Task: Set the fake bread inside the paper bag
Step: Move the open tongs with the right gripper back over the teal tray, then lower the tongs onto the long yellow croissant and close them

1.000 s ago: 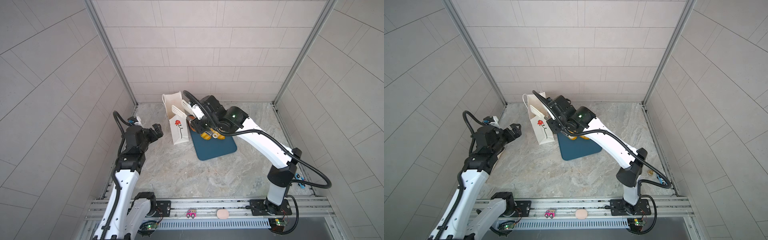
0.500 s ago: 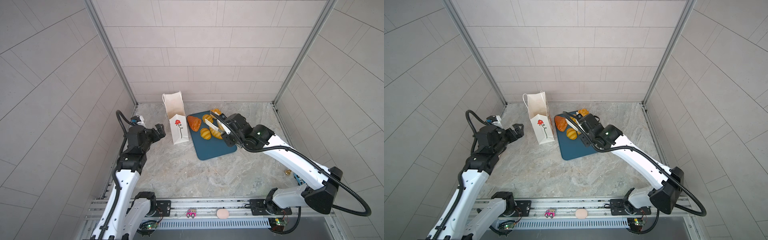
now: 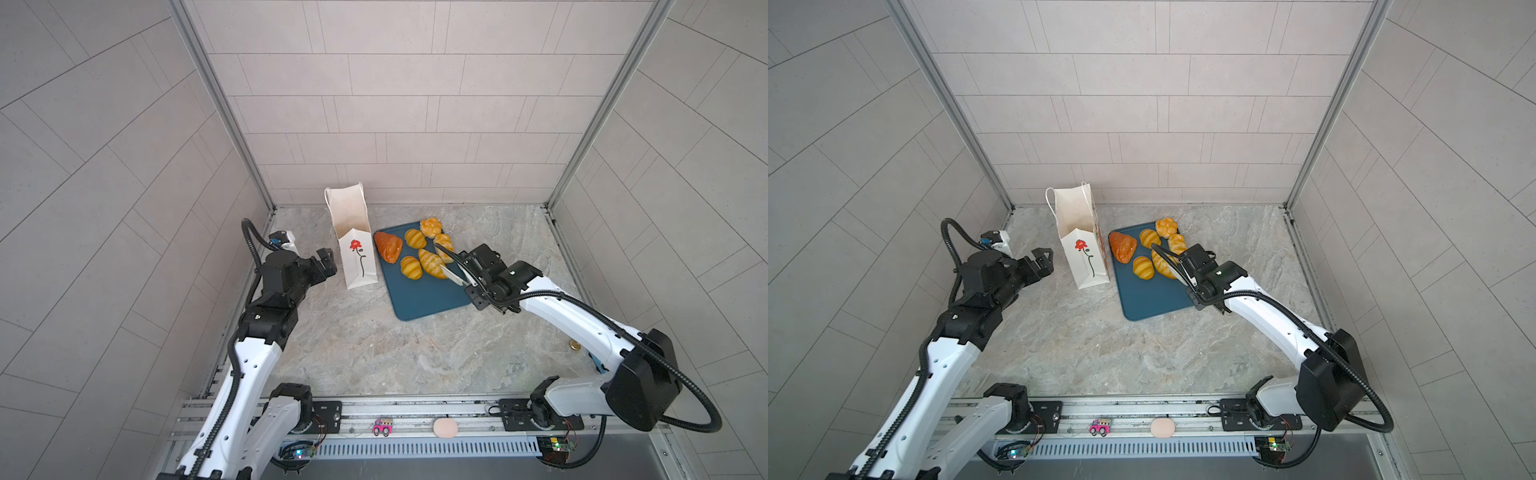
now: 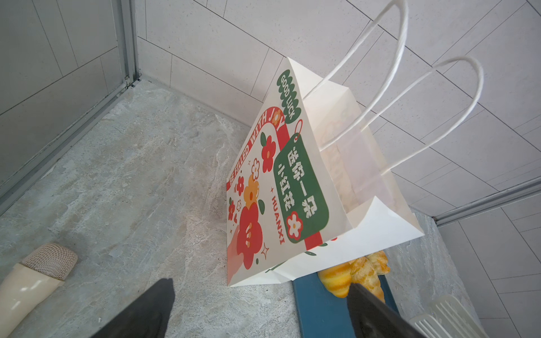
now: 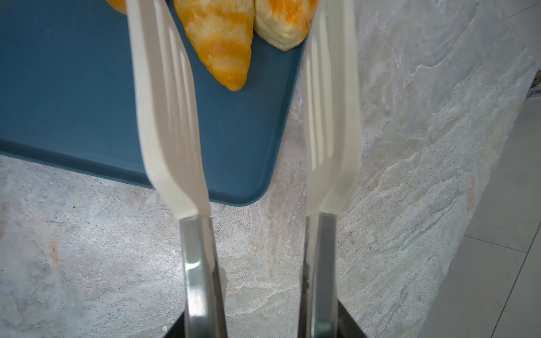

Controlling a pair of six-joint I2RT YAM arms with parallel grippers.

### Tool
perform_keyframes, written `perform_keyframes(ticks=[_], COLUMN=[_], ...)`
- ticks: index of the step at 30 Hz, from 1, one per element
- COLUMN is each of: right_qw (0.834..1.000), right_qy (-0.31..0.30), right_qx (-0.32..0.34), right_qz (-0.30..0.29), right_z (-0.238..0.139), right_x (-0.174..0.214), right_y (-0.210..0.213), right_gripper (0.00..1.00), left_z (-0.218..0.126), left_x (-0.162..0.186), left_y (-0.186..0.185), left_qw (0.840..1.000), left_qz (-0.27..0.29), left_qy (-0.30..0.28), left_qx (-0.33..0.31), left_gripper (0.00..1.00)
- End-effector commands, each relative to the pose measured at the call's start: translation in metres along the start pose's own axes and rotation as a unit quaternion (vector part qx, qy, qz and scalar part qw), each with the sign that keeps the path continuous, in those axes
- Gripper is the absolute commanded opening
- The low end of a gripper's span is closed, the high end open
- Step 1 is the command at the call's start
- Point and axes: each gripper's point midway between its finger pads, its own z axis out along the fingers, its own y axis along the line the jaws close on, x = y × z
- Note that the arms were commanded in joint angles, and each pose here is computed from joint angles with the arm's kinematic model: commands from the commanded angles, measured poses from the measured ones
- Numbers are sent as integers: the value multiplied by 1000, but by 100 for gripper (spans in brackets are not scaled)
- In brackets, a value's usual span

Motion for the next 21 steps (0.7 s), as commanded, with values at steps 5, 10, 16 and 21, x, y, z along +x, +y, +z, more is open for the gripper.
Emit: perform_keyframes(ticks=[5, 10, 16, 21], right_qw=[999, 999, 998, 997], right_qy=[49, 53, 55, 65], right_qx=[-7, -8, -29, -25], right_qz=[4, -3, -8, -15], right_z=[30, 39, 45, 53], right_x=[-3, -14, -20, -25], right_y=[1, 3, 11, 12], right_gripper=[53, 53, 55, 55], left_z=[-4, -3, -3, -1], left_x=[-14, -13, -10, -10], left_y=[-1, 2, 4, 4], left_qw=[1000, 999, 999, 999], left_qz=[6, 5, 6, 6], left_qy=[-29, -31, -29, -28], left_qx=[-5, -12, -15, -15], left_gripper=[100, 100, 100, 100])
